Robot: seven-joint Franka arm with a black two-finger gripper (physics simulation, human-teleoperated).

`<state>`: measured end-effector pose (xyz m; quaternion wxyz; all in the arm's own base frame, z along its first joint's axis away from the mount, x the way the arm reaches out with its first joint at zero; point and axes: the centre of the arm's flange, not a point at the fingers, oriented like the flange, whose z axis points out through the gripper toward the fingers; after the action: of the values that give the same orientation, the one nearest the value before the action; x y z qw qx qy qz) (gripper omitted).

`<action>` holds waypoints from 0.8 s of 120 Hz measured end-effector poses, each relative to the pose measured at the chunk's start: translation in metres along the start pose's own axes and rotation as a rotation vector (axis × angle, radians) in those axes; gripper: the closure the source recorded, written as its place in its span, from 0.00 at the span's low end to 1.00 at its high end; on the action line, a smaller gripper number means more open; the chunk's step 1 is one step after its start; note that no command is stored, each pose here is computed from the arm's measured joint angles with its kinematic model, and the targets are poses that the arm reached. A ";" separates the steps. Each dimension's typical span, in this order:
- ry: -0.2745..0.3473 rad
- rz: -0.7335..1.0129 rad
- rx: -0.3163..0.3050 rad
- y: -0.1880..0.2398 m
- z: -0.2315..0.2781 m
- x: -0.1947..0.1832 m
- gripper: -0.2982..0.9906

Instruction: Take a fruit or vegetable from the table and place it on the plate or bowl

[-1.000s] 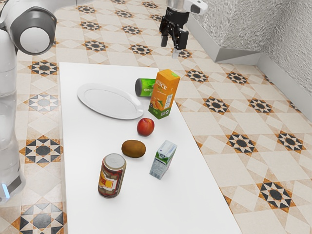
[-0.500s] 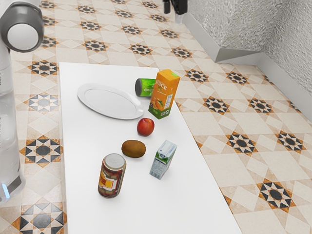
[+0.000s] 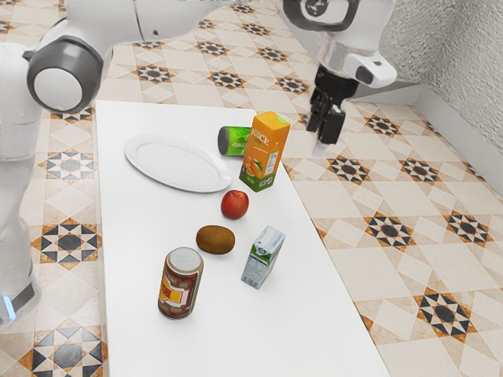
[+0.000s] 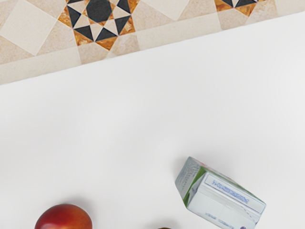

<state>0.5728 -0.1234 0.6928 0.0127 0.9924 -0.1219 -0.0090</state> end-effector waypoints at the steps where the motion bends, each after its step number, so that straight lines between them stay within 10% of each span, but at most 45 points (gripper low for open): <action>1: -0.001 0.000 0.000 0.000 0.001 0.001 0.23; 30: -0.096 -0.016 -0.033 -0.005 0.073 -0.019 0.23; 96: 0.039 0.038 -0.015 0.005 0.163 -0.095 0.23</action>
<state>0.4759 -0.1089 0.5313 0.0227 0.9898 -0.1405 0.0098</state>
